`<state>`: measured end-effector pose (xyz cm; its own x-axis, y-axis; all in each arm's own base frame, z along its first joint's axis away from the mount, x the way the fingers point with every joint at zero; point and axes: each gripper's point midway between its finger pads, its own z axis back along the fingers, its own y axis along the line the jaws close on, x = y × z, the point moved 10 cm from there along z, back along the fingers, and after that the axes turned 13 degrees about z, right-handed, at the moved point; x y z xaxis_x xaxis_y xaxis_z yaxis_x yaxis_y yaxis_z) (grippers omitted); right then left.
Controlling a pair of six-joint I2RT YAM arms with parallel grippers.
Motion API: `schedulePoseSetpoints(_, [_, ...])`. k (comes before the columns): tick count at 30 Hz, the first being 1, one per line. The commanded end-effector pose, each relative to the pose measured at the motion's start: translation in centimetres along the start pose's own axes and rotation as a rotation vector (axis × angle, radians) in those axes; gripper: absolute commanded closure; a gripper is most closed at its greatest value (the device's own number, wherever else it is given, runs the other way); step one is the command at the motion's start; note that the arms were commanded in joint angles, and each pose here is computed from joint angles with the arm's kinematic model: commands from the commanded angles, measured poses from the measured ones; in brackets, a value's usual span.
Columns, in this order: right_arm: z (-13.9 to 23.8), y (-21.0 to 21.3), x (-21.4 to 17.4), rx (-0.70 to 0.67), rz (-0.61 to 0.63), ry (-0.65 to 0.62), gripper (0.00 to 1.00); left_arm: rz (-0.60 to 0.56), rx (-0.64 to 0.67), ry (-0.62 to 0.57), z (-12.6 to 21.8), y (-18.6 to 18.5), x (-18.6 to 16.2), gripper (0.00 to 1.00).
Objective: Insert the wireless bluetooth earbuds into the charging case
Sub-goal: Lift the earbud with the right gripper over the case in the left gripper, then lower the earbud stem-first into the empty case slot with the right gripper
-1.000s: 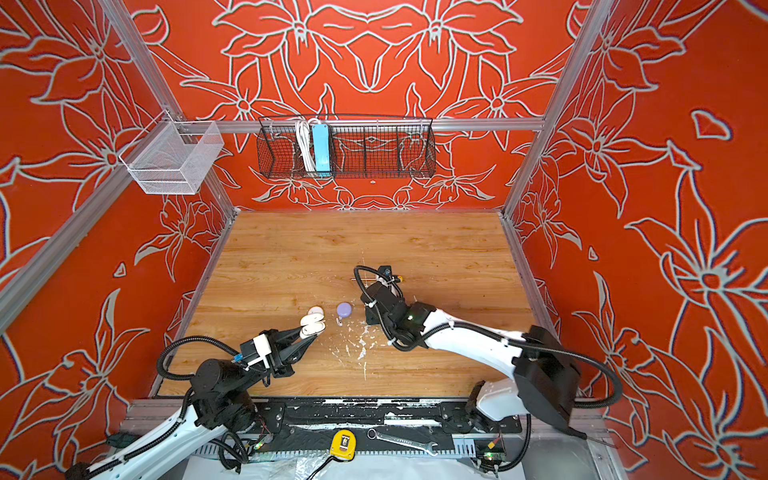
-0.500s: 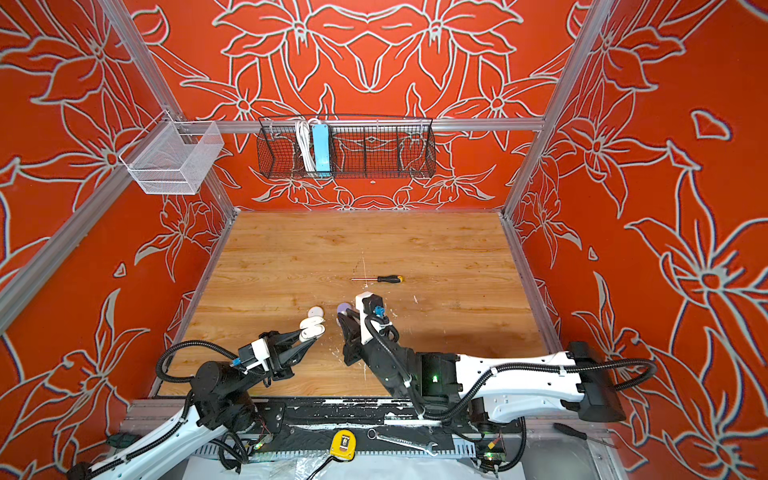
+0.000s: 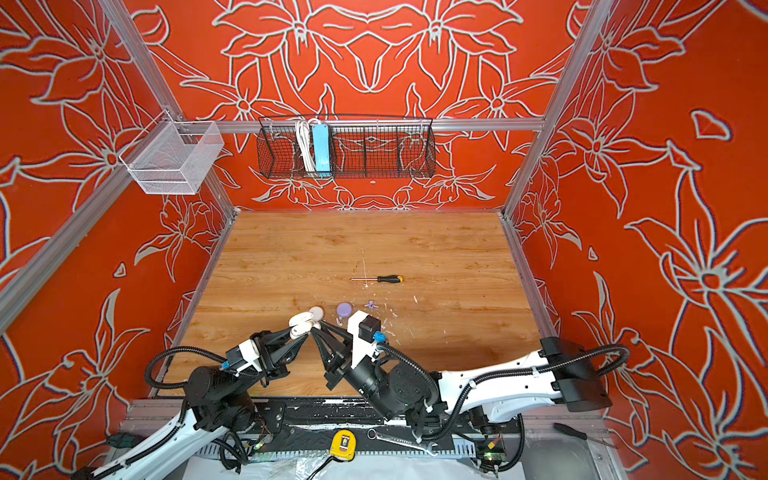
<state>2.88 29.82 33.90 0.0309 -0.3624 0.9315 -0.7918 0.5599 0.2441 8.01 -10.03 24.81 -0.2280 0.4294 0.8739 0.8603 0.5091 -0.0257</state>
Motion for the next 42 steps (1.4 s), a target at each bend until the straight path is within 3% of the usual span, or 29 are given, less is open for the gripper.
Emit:
schedulePoseSetpoints(1, [-0.5,1.0,0.9,0.056,-0.048,-0.107,0.91,0.002,0.013,0.001,0.5,0.1,-1.1,1.00])
schedulePoseSetpoints(42, [-3.4,2.1,-2.6,-0.052,-0.097,-0.128,0.95,-0.013,-0.065,-0.022,0.6,-0.5,-0.9,1.00])
